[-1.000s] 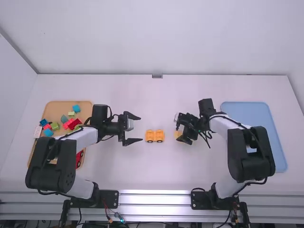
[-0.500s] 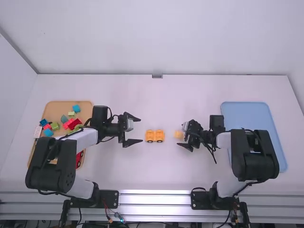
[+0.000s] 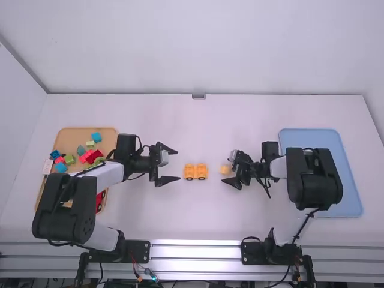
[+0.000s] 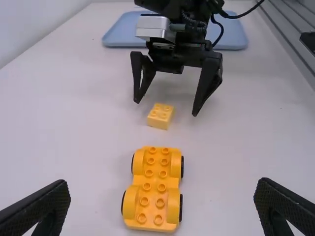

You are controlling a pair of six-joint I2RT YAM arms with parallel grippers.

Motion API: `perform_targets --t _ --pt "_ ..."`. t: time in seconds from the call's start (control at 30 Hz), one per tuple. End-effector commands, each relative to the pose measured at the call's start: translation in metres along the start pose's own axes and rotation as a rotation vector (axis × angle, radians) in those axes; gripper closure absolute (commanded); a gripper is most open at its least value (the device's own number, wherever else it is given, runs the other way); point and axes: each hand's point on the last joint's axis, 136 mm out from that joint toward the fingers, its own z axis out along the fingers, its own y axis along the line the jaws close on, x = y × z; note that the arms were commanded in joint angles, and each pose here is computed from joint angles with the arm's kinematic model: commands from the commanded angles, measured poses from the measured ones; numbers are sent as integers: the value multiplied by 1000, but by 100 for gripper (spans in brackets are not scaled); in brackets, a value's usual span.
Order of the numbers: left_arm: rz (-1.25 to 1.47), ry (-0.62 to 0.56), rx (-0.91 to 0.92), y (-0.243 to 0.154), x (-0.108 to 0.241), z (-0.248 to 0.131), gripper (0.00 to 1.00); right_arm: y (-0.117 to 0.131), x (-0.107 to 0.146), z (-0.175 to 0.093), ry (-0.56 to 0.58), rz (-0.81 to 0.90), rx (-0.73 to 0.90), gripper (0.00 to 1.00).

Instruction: Assemble lego blocks to make yellow taxi

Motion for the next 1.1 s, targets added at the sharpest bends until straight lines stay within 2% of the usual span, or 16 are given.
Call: perform_targets --t 0.0,0.1,0.23,0.33,0.37,0.53,0.67,0.83,1.07 --pt "-1 -21 8 -5 -6 -3 1 -5 -2 2 -17 -38 -22 4" --pt "0 -22 8 -5 -6 -3 1 -1 1 8 -7 -52 -37 20" --pt "0 -18 5 -5 -5 -3 1 1 4 12 4 -52 -45 35" --pt "0 -19 6 -5 -5 -3 1 0 7 13 12 -49 -40 41" --pt "1 -19 6 -5 -5 -3 1 -1 10 13 27 -45 -38 49" --pt "1 -19 5 -5 -5 -3 1 1 12 13 32 -31 -45 65" --pt "1 -13 2 -4 -4 -3 1 2 11 13 24 -21 -48 74" --pt "8 25 -4 -2 6 5 1 2 -5 9 -24 12 -57 74" --pt "30 8 49 -1 34 34 1 11 -49 -5 -29 -96 -91 74"
